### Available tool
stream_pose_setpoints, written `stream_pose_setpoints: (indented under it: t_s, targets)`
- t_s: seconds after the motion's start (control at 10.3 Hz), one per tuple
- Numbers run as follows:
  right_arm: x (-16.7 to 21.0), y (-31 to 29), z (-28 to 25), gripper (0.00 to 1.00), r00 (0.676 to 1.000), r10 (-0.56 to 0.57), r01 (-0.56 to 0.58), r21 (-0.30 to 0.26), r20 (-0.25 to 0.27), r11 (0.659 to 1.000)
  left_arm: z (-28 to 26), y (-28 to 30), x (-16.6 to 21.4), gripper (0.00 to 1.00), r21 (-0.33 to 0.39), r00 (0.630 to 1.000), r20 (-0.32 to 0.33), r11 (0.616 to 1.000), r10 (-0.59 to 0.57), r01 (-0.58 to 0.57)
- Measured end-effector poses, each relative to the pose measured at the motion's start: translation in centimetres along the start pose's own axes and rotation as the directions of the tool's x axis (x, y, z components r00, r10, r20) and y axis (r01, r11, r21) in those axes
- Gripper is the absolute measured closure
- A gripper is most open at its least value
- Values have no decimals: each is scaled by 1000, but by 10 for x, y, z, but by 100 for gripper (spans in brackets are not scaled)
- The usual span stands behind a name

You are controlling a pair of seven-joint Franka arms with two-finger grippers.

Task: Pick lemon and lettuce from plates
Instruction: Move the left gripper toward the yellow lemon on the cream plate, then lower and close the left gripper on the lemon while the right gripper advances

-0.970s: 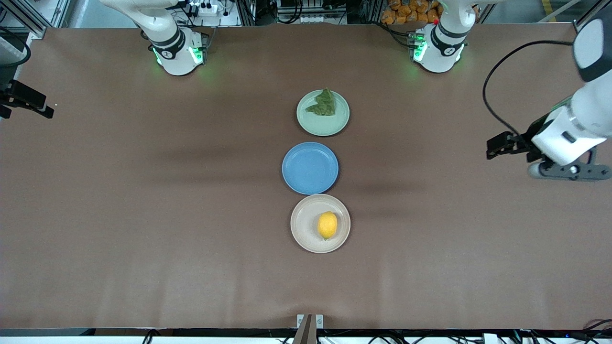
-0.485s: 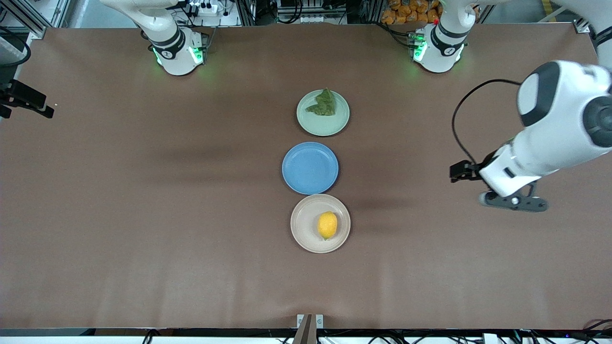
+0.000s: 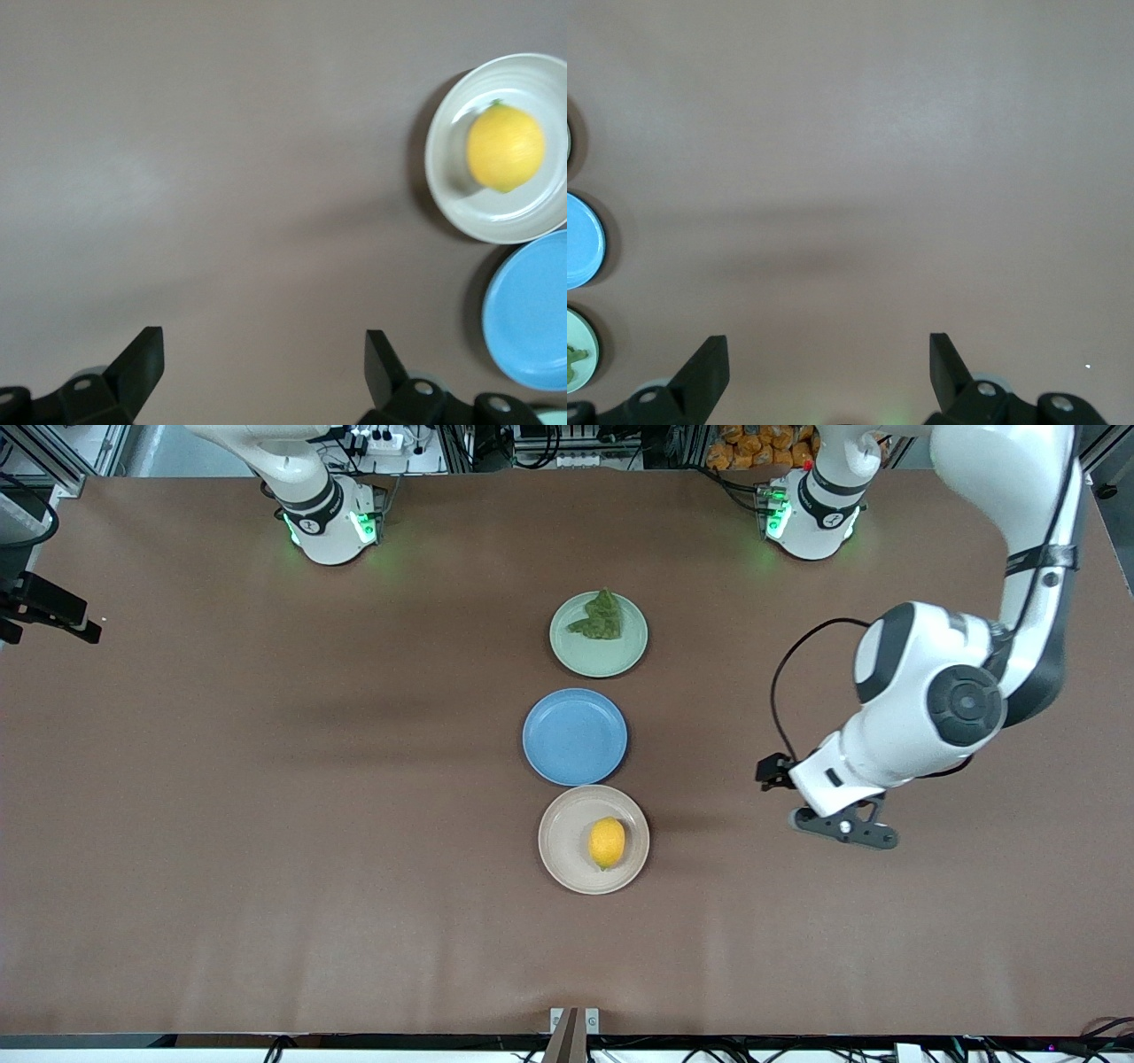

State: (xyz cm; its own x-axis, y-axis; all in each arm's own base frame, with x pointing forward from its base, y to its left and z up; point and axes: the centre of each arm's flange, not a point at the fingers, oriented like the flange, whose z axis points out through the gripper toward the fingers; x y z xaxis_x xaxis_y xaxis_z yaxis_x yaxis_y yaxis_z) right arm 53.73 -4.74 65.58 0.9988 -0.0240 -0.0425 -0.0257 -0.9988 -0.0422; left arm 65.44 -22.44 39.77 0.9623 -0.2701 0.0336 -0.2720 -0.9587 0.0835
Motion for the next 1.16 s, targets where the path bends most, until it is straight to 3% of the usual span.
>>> stream_pose_setpoints:
  t_s: [0.39, 0.58, 1.16]
  targets:
    - [2, -33, 5, 0, 1000, 24, -24, 1, 11, 1000, 50, 66, 17, 0, -34, 993, -121, 999, 12, -16]
    - [1, -82, 13, 0, 999, 45, -44, -6, 28, 999, 81, 98, 28, 0, -80, 979, -187, 995, -79, 65]
    - [-17, -189, 55, 0, 994, 19, -15, -34, 112, 999, 156, 159, 34, 0, -162, 957, -234, 977, -172, 136]
